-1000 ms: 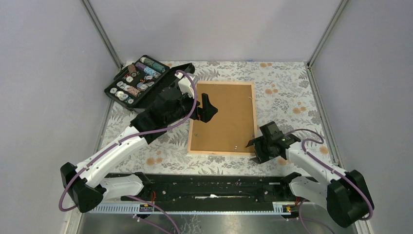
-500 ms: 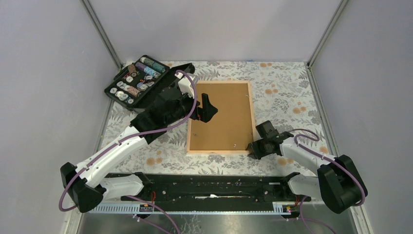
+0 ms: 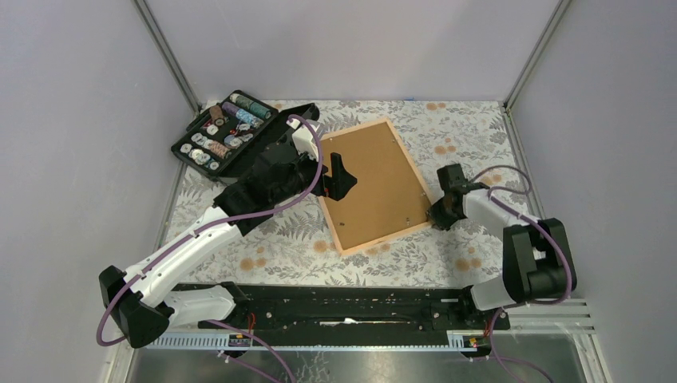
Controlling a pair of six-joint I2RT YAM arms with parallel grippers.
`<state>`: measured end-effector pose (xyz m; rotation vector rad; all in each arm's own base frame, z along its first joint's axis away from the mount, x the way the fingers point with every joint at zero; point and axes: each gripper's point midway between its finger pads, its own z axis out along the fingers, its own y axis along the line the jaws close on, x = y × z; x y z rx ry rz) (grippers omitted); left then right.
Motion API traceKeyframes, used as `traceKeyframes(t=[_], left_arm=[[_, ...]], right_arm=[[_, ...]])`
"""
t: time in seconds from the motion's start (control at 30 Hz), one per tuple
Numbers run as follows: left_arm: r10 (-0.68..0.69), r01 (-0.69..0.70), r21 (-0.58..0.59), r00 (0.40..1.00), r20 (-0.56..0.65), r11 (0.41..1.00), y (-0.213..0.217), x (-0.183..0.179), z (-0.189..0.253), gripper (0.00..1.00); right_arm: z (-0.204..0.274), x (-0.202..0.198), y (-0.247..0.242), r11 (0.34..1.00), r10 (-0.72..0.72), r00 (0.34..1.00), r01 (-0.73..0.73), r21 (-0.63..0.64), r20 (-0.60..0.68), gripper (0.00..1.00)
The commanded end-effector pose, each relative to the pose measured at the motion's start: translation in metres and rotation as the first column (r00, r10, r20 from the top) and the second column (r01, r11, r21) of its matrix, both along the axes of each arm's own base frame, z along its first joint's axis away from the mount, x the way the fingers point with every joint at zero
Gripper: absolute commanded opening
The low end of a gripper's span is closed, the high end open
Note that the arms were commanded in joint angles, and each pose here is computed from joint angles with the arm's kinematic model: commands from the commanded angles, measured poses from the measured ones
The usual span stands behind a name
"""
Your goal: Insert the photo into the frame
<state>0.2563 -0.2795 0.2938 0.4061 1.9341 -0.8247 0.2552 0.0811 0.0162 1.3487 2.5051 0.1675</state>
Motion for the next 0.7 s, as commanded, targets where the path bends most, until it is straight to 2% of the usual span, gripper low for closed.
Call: traceKeyframes(t=[0.0, 0.1, 0.2, 0.4, 0.53, 0.67], left_arm=[[-0.006, 0.007, -0.025, 0.999, 0.035, 1.000, -0.002, 0.004, 0.012, 0.99], [-0.012, 0.013, -0.027, 0.999, 0.032, 1.000, -0.003, 0.003, 0.011, 0.99], [-0.021, 0.021, -0.030, 0.999, 0.029, 0.999, -0.004, 0.002, 0.012, 0.99], [-0.003, 0.005, -0.033, 0.999, 0.051, 0.999, 0.002, 0.002, 0.019, 0.99], [0.000, 0.002, -0.040, 0.998, 0.059, 0.999, 0.003, 0.001, 0.021, 0.99], [-0.005, 0.007, -0.042, 0.999, 0.054, 0.999, 0.002, 0.001, 0.020, 0.99]], right_arm=[[0.009, 0.017, -0.035, 0.907, 0.362, 0.929, -0.370, -0.201, -0.077, 0.00], [0.019, 0.030, -0.051, 0.824, 0.464, 0.870, -0.492, -0.280, -0.164, 0.00], [0.023, 0.035, -0.075, 0.756, 0.477, 0.845, -0.535, -0.378, -0.243, 0.00], [0.005, 0.031, -0.089, 0.666, 0.522, 0.765, -0.642, -0.379, -0.379, 0.00], [0.010, 0.038, -0.102, 0.606, 0.520, 0.751, -0.660, -0.444, -0.406, 0.00], [0.024, 0.051, -0.117, 0.554, 0.468, 0.771, -0.637, -0.536, -0.432, 0.00]])
